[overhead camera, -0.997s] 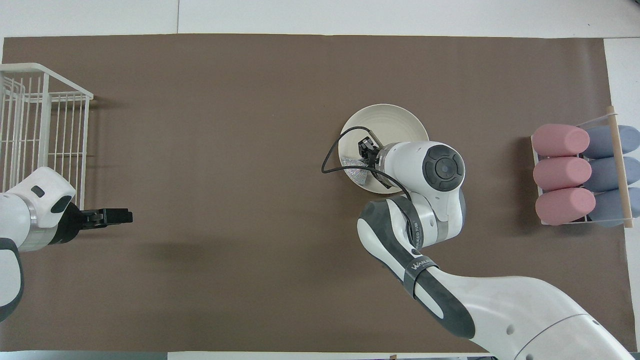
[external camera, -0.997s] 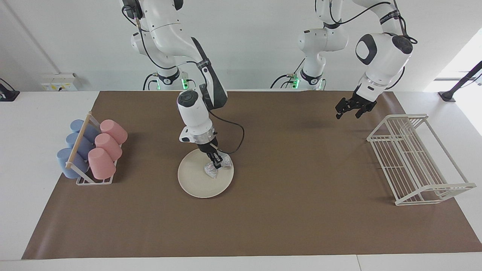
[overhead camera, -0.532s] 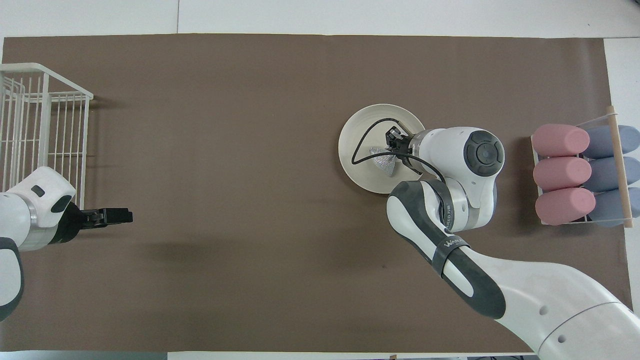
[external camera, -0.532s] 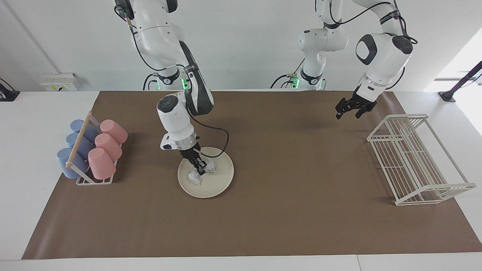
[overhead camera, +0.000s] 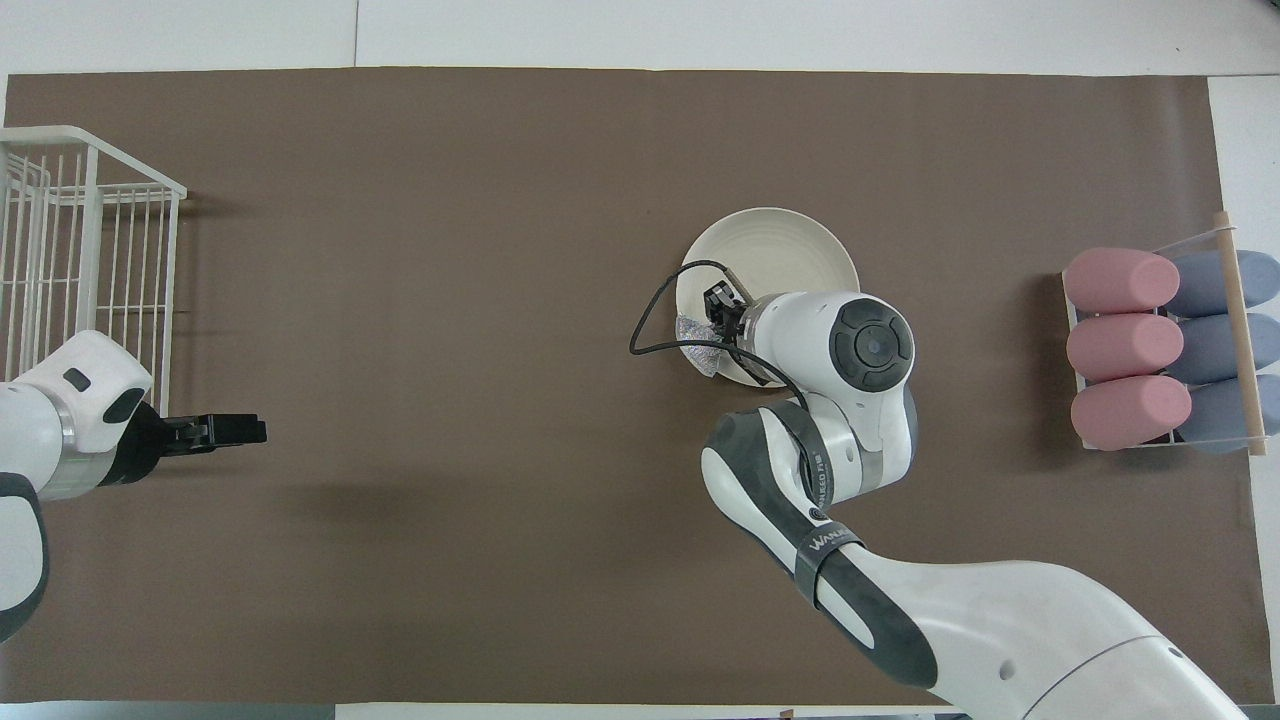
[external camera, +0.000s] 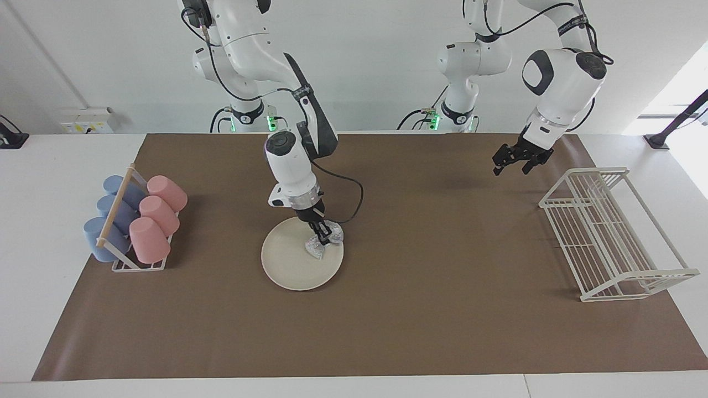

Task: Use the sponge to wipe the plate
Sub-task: 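Rub the scrubber in circles over the plate with the right gripper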

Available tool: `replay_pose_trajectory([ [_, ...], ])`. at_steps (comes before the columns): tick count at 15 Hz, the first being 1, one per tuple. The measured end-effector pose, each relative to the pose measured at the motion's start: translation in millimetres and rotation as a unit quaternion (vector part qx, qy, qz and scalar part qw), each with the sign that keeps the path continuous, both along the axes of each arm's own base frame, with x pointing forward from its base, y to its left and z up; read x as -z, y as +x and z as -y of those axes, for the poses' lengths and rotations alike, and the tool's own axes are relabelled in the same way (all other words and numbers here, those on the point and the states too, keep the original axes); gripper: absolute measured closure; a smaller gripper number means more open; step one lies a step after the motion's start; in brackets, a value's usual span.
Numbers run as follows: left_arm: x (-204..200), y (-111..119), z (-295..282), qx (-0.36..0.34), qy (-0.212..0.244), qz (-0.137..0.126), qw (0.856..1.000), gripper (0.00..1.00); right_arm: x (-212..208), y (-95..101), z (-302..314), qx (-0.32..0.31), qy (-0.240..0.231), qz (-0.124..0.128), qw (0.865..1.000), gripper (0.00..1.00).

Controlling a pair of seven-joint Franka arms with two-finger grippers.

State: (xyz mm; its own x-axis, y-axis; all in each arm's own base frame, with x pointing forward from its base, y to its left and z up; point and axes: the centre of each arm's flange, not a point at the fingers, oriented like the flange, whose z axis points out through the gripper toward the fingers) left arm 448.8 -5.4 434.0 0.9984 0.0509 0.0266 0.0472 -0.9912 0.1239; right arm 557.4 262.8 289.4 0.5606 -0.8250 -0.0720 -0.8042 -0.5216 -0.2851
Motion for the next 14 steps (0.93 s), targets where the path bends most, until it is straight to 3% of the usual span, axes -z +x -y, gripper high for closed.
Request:
replay_pose_trajectory([
  [5, -0.1, 0.1, 0.0, -0.001, 0.000, 0.000, 1.000, 0.00, -0.9, 1.1, -0.2, 0.004, 0.001, -0.003, 1.000, 0.90],
  [7, -0.1, 0.1, 0.0, -0.001, 0.000, 0.000, 1.000, 0.00, -9.6, 5.9, -5.4, 0.031, 0.007, -0.023, 0.999, 0.90],
  [9, -0.4, 0.2, 1.2, -0.012, -0.012, 0.000, 1.000, 0.00, -41.7, 14.0, -27.3, 0.056, 0.015, -0.059, 0.997, 0.90],
  [11, -1.8, 1.0, 7.8, -0.050, -0.077, -0.002, 0.996, 0.00, -100.0, 18.5, -54.7, 0.071, 0.024, -0.088, 0.993, 0.90],
  [14, -6.3, 3.0, 23.9, -0.111, -0.192, -0.007, 0.975, 0.00, -193.2, 11.7, -60.6, 0.084, 0.033, -0.107, 0.990, 0.90],
])
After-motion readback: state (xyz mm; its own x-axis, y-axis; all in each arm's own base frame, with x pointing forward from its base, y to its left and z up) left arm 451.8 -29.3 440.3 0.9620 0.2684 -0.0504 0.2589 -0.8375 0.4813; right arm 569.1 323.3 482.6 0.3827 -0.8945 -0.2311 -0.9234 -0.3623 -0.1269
